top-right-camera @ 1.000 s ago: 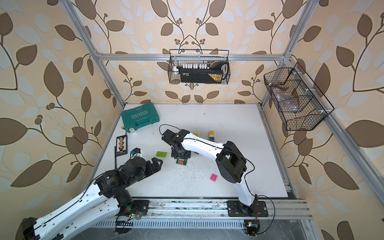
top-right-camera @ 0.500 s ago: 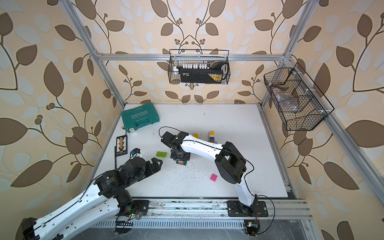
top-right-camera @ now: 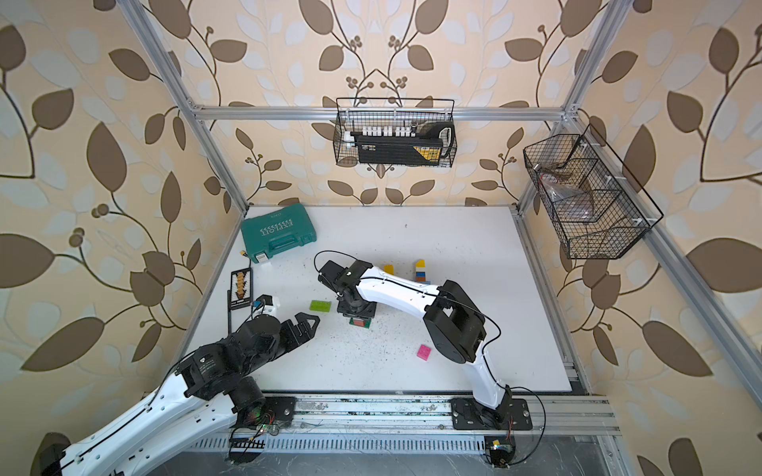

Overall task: Assemble the number 1 with lego
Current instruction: Assemble the lego brick with the lego brick.

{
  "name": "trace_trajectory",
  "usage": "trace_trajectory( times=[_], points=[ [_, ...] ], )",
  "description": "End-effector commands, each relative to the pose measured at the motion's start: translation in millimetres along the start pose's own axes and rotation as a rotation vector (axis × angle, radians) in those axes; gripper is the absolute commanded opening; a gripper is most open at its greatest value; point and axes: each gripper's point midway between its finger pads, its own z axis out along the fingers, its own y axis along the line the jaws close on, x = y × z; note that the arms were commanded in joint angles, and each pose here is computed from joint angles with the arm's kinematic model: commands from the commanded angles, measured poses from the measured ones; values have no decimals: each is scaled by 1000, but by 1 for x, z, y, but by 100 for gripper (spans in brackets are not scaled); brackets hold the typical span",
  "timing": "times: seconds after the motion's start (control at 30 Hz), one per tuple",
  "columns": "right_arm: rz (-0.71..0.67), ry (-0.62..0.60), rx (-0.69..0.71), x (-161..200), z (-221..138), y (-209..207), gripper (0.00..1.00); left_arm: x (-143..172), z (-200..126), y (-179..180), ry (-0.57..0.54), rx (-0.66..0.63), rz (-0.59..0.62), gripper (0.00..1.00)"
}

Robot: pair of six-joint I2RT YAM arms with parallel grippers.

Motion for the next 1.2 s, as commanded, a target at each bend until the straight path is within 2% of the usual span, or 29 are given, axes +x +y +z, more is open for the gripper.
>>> trace_trajectory(
  times=[0.0, 0.6, 0.83, 1.0, 1.1, 1.17],
  points=[
    [-5, 36, 86, 9, 25, -10, 13, -2, 0, 4, -14, -9, -9, 99],
    [-19, 127, 230, 23, 78, -37, 13, -3, -4, 6, -28, 10, -18, 99],
    [-24, 158, 248, 28, 89, -40, 16, -3, -4, 7, -28, 10, -21, 99],
    [-26, 116, 211, 19, 68, -35, 27, -3, -5, 6, -33, 23, -23, 99],
    [-28, 66, 179, 11, 46, -32, 38, -2, -3, 5, -26, 22, -15, 99],
    [-31, 26, 148, 5, 28, -27, 49, -2, -2, 3, -17, 14, -7, 99]
  ],
)
